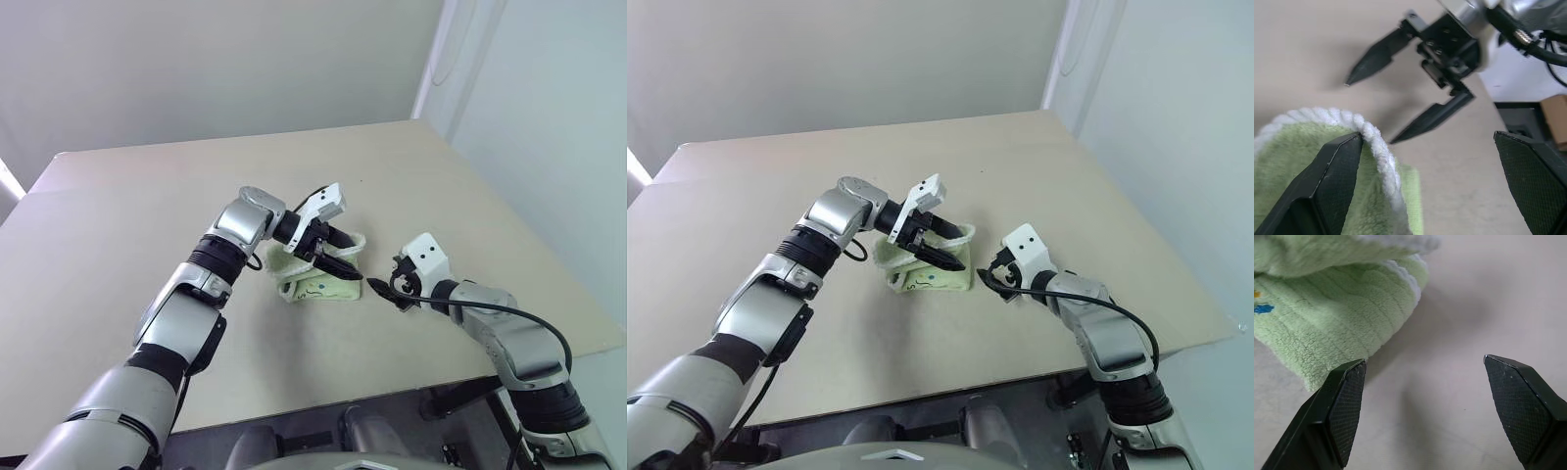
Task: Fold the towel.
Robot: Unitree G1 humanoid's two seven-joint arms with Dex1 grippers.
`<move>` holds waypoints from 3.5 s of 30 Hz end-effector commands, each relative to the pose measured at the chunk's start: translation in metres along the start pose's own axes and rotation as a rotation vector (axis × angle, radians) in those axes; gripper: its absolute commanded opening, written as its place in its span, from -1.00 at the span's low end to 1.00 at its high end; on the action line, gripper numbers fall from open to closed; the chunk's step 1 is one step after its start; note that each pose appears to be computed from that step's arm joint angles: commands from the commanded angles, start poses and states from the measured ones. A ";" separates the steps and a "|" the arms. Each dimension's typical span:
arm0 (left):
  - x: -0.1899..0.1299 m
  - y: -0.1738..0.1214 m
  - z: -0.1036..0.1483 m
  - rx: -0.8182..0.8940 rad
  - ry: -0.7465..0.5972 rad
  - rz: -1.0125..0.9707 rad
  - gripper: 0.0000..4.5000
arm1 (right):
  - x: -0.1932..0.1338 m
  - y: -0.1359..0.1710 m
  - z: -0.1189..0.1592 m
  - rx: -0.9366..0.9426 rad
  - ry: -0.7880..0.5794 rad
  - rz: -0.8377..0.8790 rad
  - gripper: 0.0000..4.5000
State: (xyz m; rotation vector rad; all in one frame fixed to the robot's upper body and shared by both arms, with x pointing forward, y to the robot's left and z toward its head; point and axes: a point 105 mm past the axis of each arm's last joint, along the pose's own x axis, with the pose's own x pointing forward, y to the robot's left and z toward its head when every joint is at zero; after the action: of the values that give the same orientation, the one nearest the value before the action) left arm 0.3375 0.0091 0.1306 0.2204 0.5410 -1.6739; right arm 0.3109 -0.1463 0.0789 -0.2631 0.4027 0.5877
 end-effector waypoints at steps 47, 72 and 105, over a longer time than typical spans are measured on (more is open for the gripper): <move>-0.139 0.054 0.029 -0.008 -0.141 0.559 1.00 | 0.013 0.065 0.079 -0.260 -0.205 0.268 0.80; -0.148 -0.019 -0.120 -0.303 0.050 0.661 1.00 | 0.060 0.099 0.087 -0.555 -0.199 0.409 0.50; -0.145 -0.013 -0.132 -0.292 0.108 0.671 1.00 | 0.052 0.125 0.094 -0.535 -0.228 0.615 0.05</move>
State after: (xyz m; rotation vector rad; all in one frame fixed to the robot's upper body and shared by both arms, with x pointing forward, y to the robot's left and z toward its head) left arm 0.3261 0.1978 0.0723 0.2090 0.7273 -0.9347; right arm 0.3024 0.0042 0.1115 -0.5646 0.1561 1.3102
